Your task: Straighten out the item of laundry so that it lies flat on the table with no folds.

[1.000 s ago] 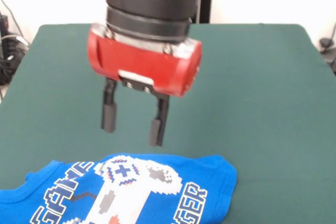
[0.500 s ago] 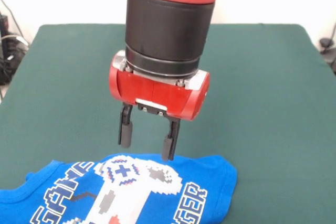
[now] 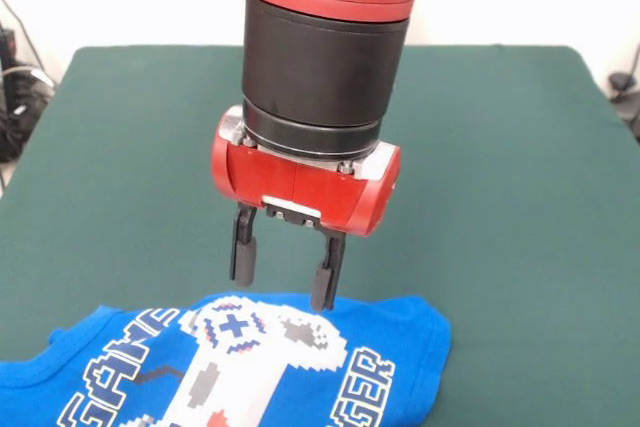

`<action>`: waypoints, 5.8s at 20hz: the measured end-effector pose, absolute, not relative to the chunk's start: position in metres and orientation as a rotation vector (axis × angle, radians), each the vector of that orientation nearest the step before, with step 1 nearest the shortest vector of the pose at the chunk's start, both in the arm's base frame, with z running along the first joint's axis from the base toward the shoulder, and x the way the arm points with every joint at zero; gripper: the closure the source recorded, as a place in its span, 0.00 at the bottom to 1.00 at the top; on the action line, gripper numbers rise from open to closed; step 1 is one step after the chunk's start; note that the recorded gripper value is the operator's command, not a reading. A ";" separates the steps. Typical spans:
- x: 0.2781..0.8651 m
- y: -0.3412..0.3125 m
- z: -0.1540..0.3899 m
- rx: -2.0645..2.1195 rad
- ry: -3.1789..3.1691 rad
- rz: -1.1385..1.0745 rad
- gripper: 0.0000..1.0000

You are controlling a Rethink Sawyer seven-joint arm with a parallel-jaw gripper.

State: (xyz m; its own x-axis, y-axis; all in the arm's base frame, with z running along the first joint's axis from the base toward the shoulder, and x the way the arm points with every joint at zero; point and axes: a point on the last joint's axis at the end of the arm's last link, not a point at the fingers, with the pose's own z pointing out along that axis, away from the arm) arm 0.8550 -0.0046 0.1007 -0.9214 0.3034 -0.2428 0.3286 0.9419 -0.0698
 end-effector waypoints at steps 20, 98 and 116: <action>0.849 -0.006 0.079 0.488 2.896 -0.152 0.00; 0.846 0.030 0.149 0.479 2.877 -0.076 1.00; 0.785 0.061 0.262 0.554 2.880 0.035 1.00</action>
